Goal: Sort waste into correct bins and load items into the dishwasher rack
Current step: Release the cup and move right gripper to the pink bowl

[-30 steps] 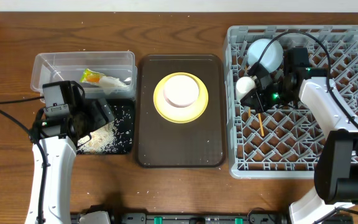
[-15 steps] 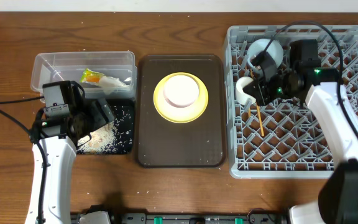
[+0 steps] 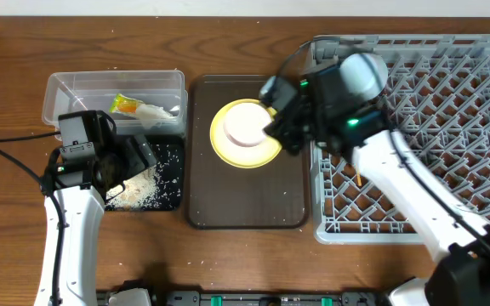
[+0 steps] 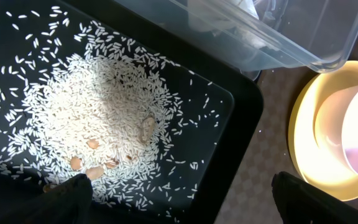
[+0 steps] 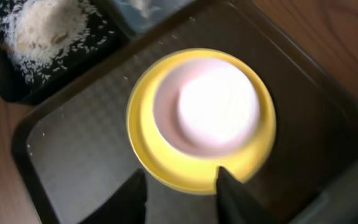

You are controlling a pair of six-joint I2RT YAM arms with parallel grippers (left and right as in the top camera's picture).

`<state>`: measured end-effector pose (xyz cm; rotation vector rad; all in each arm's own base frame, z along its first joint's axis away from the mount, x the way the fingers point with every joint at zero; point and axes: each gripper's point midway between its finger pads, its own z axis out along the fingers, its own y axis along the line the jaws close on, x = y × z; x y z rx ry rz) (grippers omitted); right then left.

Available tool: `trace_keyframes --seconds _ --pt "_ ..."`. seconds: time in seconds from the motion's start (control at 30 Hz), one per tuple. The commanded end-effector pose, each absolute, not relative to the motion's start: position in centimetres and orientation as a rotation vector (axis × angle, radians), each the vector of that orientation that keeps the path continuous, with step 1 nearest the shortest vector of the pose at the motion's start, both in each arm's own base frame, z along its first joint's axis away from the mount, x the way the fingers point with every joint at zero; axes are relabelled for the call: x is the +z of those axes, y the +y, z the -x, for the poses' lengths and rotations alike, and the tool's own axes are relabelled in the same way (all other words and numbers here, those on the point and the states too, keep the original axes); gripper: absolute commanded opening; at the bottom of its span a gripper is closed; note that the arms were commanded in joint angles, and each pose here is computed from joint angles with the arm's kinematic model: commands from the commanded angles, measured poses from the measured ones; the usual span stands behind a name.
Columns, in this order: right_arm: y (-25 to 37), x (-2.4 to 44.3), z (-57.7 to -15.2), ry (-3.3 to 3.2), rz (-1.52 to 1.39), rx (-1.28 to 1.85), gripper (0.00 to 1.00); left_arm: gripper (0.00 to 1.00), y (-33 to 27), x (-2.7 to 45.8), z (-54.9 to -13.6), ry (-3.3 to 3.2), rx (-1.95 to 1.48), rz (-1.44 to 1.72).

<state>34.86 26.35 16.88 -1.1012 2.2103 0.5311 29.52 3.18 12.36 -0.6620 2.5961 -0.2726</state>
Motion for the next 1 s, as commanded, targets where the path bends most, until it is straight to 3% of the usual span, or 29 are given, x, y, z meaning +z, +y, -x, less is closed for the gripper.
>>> trace_keyframes --seconds 0.0,0.17,0.43,0.83,0.97 --pt "28.5 15.5 -34.7 2.204 1.147 0.477 0.38 0.95 3.5 13.0 -29.9 2.578 -0.264 0.665" --pt "30.5 12.4 -35.0 2.22 1.189 0.405 0.38 0.95 3.5 13.0 -29.9 2.578 -0.264 0.665" --pt "27.7 8.9 -40.3 2.326 0.861 0.108 0.41 0.95 3.5 12.9 -29.9 2.579 -0.264 0.665" --pt "25.7 4.2 -43.5 2.405 0.669 0.107 0.42 0.95 3.5 12.9 -29.9 2.579 -0.264 0.665" --pt "25.3 2.9 -43.5 2.433 0.665 0.098 0.38 0.95 3.5 12.9 -29.9 2.579 -0.264 0.665"
